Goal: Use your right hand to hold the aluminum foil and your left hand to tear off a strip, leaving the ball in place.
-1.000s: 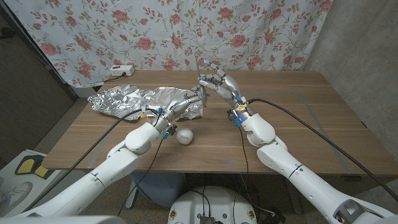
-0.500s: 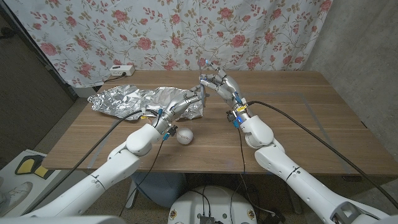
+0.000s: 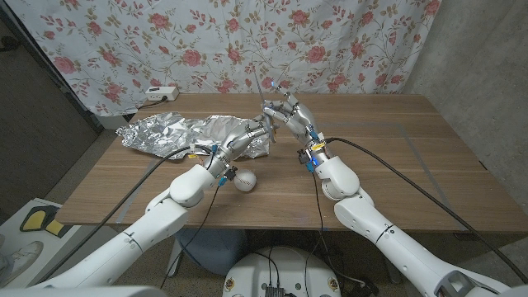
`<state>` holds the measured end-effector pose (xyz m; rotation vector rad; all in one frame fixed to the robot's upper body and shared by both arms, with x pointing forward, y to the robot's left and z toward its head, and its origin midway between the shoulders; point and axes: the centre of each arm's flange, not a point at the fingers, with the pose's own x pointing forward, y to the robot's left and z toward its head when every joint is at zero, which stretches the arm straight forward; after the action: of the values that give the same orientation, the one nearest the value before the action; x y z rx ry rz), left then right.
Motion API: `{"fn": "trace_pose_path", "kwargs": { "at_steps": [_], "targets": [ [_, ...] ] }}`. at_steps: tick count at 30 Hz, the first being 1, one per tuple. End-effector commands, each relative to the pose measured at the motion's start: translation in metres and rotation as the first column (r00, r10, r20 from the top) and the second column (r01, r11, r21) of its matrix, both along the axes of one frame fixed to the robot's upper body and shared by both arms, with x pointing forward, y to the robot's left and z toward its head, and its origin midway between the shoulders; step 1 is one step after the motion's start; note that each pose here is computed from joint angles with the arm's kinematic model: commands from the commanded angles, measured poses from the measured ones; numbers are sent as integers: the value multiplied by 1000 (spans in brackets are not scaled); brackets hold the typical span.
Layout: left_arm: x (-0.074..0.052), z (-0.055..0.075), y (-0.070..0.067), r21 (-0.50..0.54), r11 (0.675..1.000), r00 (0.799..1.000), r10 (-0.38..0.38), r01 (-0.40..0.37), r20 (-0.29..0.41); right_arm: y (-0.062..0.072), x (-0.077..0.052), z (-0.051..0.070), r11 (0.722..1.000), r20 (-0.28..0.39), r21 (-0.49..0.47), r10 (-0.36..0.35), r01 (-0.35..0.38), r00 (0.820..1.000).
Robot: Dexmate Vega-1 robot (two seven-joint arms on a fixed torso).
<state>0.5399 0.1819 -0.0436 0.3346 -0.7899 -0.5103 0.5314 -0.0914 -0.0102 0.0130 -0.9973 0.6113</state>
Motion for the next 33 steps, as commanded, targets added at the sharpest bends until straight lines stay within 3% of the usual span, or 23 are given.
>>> {"fn": "trace_pose_path", "kwargs": {
  "at_steps": [1, 14, 23, 33],
  "targets": [
    [-2, 0, -5, 9, 1000, 1000, -17, 17, 10, 1, -1, -8, 999, -27, 50, 5, -4, 1000],
    [-1, -4, -12, -31, 999, 1000, -23, 23, 20, -6, 3, -9, 995, -23, 97, -14, 16, 1000],
    [-1, -5, -15, -87, 996, 1000, 10, -8, 21, -9, 4, -16, 993, -37, 120, -9, 14, 999],
    [0, -5, -20, -103, 995, 1000, -10, 11, 11, -7, 4, -23, 992, -53, 124, 0, 7, 999]
  ]
}}
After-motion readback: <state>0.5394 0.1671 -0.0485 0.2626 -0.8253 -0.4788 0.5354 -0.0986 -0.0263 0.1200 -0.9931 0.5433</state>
